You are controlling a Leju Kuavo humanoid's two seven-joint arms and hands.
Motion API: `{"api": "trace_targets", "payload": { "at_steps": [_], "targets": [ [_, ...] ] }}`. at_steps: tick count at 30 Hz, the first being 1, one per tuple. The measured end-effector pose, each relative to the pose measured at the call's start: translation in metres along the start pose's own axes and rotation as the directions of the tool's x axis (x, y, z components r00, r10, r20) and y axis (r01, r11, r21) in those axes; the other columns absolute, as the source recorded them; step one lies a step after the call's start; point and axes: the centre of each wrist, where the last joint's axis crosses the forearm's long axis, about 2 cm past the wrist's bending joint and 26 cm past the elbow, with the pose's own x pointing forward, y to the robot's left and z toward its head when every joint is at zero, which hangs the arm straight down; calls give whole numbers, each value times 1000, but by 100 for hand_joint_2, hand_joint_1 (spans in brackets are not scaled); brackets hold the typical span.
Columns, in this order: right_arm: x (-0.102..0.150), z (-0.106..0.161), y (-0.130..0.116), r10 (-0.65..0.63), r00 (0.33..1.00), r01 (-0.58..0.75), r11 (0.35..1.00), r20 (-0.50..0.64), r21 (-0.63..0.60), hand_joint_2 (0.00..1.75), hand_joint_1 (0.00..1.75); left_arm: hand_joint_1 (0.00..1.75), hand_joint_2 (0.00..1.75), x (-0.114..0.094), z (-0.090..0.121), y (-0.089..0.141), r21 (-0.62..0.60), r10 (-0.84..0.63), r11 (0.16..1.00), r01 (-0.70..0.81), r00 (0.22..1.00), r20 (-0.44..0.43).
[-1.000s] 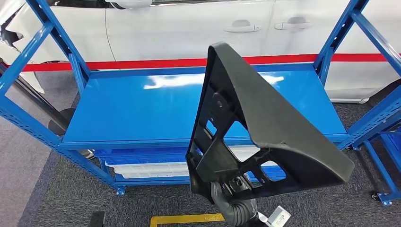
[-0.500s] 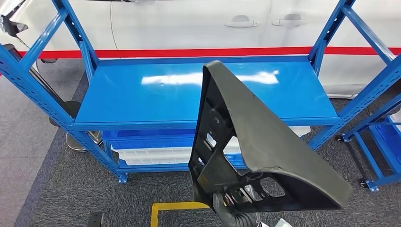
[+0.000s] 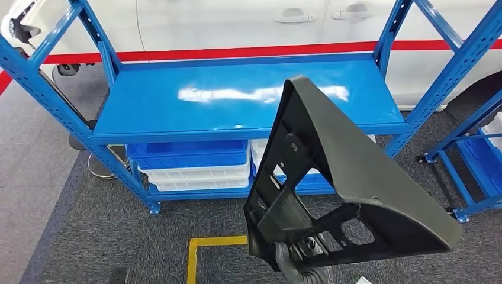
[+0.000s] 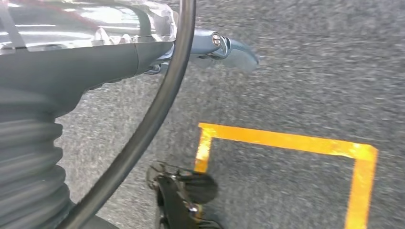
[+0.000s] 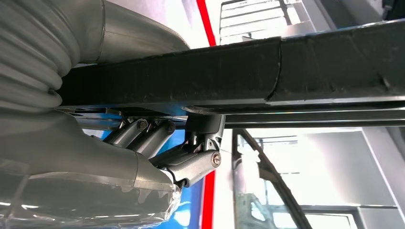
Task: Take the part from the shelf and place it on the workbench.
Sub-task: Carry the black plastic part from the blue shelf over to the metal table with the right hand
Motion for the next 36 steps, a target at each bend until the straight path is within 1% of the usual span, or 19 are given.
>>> {"api": "trace_targets", "payload": {
  "at_steps": [6,15,21,32,36],
  "targets": [
    [0,3,-3,9,1000,-9,1000,-8,-15,175,175,0,175,6,-4,5,-4,-8,1000,8,1000,4],
    [1,16,-12,35,999,-37,997,-39,-67,175,175,0,175,5,-6,12,-20,-23,1000,23,1000,-3],
    [1,17,-15,44,998,-48,996,-43,-78,175,175,0,175,5,-7,15,-28,-23,999,23,1000,1],
    [8,30,-16,80,995,-87,987,-58,-137,175,175,0,175,-9,-9,36,-61,-71,996,71,997,4],
    [11,30,-16,86,995,-93,984,-47,-149,175,175,0,175,-9,-12,44,-54,-81,995,82,997,15]
  ]
}}
